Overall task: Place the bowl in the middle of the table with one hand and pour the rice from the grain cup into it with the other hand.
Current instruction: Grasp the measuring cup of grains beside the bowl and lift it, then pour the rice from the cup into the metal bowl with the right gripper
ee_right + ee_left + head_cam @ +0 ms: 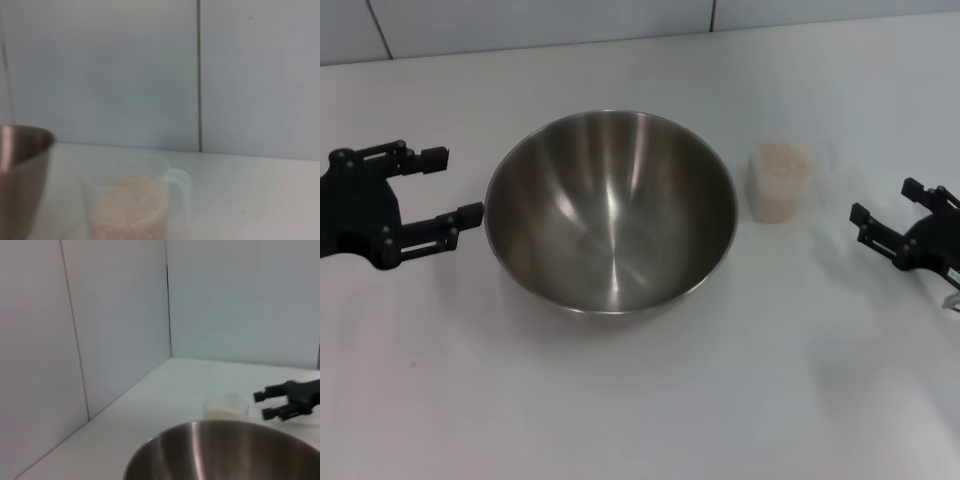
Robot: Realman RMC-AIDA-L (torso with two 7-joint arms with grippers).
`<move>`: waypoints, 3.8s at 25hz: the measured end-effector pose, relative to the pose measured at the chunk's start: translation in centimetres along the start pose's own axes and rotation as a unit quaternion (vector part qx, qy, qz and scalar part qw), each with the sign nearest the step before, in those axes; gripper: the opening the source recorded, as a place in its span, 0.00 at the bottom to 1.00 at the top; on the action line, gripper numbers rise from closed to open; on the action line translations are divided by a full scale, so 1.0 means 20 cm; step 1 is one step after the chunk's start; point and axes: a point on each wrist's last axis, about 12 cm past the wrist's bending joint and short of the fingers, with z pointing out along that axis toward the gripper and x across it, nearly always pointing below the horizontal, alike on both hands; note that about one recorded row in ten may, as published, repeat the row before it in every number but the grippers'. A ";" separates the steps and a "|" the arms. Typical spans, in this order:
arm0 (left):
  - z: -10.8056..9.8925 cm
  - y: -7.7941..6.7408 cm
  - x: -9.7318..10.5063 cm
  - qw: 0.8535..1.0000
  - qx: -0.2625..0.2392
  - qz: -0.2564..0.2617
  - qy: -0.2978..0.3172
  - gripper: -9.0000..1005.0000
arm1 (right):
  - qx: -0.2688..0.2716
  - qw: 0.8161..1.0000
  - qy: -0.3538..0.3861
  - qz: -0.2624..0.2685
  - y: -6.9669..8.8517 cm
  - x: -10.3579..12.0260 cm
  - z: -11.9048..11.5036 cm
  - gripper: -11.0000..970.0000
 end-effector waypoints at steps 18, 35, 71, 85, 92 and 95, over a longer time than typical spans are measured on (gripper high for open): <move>0.00 -0.01 0.06 1.000 0.006 -0.021 -0.002 0.70 | -0.004 1.000 0.014 -0.004 0.01 -0.09 0.24 0.85; 0.03 0.00 0.05 0.999 0.020 -0.025 0.004 0.70 | -0.001 1.000 -0.008 0.004 0.01 -0.13 0.27 0.79; 0.06 0.00 0.04 0.997 0.046 -0.030 0.058 0.70 | -0.030 0.975 -0.209 -0.062 0.06 -0.33 0.15 0.03; 0.07 -0.01 0.03 0.996 0.053 -0.031 0.064 0.70 | 0.000 0.796 -0.309 -0.520 0.48 -0.47 0.44 0.05; 0.07 0.00 0.02 0.996 0.054 -0.033 0.064 0.70 | 0.027 0.621 -0.283 -0.731 0.65 -0.39 0.46 0.05; 0.08 -0.01 0.02 0.996 0.057 -0.032 0.065 0.70 | 0.040 0.563 -0.282 -0.776 0.67 -0.38 0.46 0.06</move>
